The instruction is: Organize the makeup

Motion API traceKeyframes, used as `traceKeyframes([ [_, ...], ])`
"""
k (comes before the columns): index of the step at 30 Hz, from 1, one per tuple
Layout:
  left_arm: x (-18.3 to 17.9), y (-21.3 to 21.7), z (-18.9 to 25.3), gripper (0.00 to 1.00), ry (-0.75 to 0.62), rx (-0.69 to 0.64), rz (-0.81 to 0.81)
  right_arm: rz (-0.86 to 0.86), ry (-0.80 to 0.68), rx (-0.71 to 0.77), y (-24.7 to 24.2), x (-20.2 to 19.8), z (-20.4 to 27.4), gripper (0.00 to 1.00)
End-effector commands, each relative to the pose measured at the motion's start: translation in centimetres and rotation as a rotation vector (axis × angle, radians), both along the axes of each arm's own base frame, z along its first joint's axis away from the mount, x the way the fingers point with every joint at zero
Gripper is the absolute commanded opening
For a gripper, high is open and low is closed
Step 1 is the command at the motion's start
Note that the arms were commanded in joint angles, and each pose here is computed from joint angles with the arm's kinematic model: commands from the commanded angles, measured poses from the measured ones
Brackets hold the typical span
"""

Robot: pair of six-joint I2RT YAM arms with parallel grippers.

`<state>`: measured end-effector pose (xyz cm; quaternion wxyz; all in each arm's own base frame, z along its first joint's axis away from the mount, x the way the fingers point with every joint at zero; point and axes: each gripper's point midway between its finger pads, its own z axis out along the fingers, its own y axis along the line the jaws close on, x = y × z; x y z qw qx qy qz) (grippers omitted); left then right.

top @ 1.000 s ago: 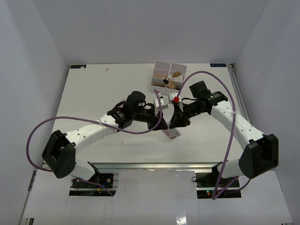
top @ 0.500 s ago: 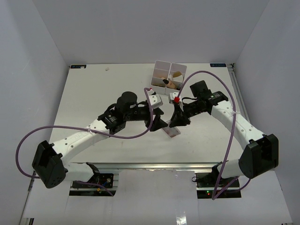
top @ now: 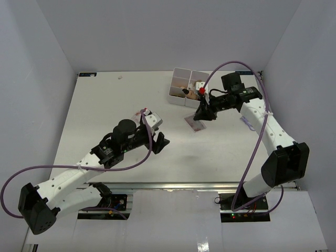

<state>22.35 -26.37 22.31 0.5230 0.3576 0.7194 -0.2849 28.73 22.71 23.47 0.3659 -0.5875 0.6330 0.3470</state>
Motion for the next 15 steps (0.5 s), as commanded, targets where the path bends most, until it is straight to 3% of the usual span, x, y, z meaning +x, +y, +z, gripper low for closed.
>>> traceKeyframes([
  [1,1.4,3.6,0.3,0.90,-0.016,-0.004,0.213,-0.144,-0.136,0.005,0.3,6.6,4.3,0.08],
  [8,1.8,4.9,-0.8,0.93,-0.001,0.015,0.284,-0.326,-0.238,0.013,-0.5,17.2,6.8,0.08],
  [15,2.6,5.6,-1.6,0.93,0.008,0.039,0.315,-0.399,-0.364,0.155,-1.4,23.8,10.0,0.08],
])
